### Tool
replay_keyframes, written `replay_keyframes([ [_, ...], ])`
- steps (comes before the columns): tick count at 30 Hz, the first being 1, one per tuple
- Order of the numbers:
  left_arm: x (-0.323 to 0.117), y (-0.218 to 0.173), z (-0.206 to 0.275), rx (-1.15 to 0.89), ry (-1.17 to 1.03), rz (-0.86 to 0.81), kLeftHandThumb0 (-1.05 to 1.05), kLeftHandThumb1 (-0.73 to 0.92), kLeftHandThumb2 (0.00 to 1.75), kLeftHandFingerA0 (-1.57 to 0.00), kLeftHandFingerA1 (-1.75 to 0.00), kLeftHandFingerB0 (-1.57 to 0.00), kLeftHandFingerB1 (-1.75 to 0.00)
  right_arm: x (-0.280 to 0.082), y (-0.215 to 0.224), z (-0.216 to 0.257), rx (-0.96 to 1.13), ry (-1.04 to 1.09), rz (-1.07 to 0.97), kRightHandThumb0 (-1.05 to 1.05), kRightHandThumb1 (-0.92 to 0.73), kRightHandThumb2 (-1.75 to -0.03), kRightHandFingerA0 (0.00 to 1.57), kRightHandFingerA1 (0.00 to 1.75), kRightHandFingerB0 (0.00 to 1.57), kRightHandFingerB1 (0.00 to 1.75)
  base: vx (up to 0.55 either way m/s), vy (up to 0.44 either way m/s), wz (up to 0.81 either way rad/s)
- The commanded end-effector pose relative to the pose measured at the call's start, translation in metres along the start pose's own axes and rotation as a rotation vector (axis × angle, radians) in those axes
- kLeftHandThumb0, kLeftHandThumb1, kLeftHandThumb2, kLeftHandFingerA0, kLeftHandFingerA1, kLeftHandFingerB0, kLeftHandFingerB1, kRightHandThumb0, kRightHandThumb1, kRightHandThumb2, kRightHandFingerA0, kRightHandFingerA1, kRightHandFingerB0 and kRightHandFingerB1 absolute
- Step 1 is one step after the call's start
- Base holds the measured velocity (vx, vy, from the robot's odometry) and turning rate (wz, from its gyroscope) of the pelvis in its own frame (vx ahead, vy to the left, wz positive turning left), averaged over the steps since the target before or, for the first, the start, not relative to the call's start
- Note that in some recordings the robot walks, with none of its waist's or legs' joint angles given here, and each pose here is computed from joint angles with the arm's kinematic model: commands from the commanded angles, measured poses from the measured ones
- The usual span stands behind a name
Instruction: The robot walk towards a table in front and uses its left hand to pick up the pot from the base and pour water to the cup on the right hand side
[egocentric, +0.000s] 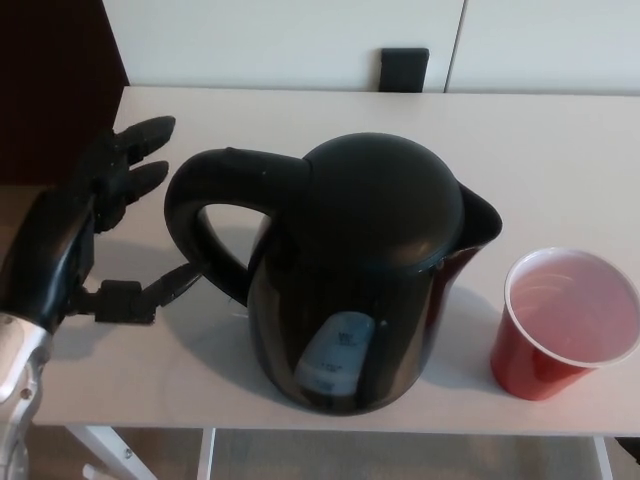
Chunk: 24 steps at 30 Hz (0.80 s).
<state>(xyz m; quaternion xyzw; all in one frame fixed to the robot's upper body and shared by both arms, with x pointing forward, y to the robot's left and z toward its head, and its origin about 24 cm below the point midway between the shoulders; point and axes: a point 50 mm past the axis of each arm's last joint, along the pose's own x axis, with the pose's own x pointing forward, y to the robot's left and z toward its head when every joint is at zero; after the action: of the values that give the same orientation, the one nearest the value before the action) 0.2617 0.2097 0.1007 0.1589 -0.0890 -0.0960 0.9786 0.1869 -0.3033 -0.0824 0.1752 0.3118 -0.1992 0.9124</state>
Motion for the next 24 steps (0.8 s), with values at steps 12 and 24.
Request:
replay_keyframes([
  [12, 0.011, 0.011, 0.001, -0.081, 0.011, 0.113, -0.43, 0.41, 0.64, -0.3, -0.43, -0.24, -0.39, -0.001, -0.003, 0.005, -0.035, -0.014, -0.008, -0.3, -0.57, -0.68, 0.41, 0.77, 0.36, 0.57, 0.0, 0.0, 0.0],
  [24, 0.017, 0.004, 0.004, -0.075, 0.019, 0.078, -0.48, 0.38, 0.64, -0.34, -0.44, -0.27, -0.4, 0.003, 0.002, 0.01, -0.011, -0.012, -0.015, -0.23, -0.65, -0.7, 0.43, 0.69, 0.36, 0.55, 0.0, 0.0, 0.0],
])
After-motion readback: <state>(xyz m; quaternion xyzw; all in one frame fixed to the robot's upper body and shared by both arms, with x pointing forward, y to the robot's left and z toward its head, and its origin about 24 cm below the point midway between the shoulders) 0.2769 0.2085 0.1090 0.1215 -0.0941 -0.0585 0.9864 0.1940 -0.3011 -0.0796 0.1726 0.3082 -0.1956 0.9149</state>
